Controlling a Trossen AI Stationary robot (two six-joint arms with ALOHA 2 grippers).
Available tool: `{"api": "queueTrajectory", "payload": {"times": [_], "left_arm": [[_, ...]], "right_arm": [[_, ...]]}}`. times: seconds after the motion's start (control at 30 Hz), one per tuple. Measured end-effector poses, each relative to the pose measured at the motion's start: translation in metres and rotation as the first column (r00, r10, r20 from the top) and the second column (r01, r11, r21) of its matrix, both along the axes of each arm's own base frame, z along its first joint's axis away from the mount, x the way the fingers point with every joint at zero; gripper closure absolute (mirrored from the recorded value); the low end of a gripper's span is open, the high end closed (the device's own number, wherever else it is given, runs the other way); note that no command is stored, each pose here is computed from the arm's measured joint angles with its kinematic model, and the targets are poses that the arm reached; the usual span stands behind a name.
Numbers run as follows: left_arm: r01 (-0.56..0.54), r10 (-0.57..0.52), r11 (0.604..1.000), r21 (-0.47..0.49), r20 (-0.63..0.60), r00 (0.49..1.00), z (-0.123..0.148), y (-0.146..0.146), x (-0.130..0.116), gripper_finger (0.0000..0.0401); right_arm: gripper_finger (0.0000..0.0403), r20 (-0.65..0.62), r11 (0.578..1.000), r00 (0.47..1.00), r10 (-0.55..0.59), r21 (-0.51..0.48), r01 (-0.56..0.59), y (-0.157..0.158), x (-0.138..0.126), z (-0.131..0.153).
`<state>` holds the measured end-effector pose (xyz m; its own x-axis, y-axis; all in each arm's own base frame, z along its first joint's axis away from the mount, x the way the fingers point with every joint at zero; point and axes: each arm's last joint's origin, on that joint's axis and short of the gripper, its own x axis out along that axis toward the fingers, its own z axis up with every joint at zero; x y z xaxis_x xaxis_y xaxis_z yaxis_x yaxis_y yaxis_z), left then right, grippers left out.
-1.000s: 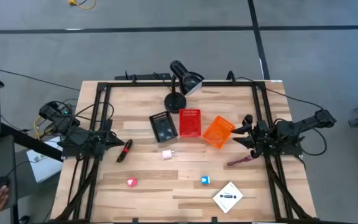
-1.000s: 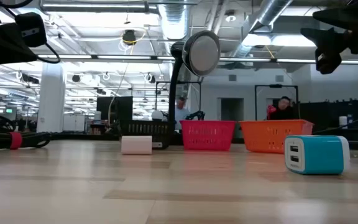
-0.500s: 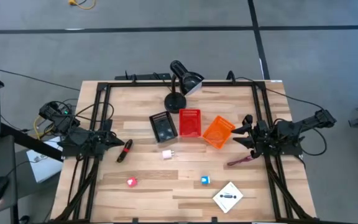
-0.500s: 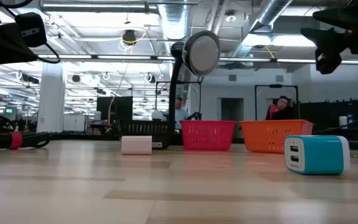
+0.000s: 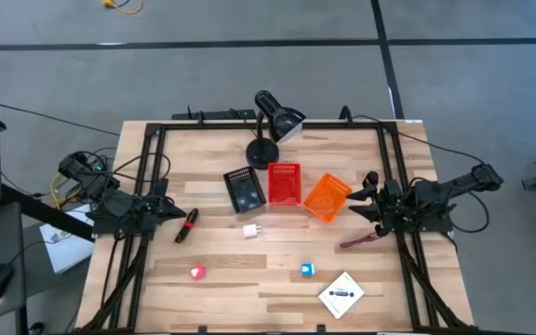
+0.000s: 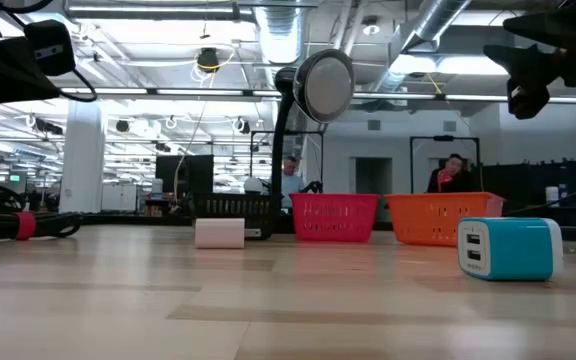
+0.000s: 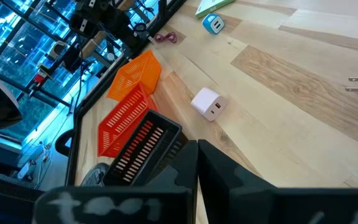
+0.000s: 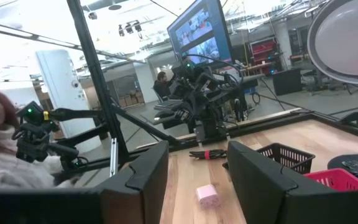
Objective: Pick and place items into bin
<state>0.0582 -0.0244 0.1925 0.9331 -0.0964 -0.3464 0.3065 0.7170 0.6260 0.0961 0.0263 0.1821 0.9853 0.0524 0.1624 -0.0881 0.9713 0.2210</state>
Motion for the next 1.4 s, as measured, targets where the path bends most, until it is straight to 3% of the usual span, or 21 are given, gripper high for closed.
{"api": "queueTrajectory", "payload": {"times": [1.4], "left_arm": [[0.000, 0.000, 1.000, 0.000, 0.000, 1.000, 0.0001, 0.0000, 0.0000, 0.0401]], "right_arm": [[0.0244, 0.000, 1.000, 1.000, 0.000, 0.000, 0.000, 0.0000, 0.0000, 0.0000]]}}
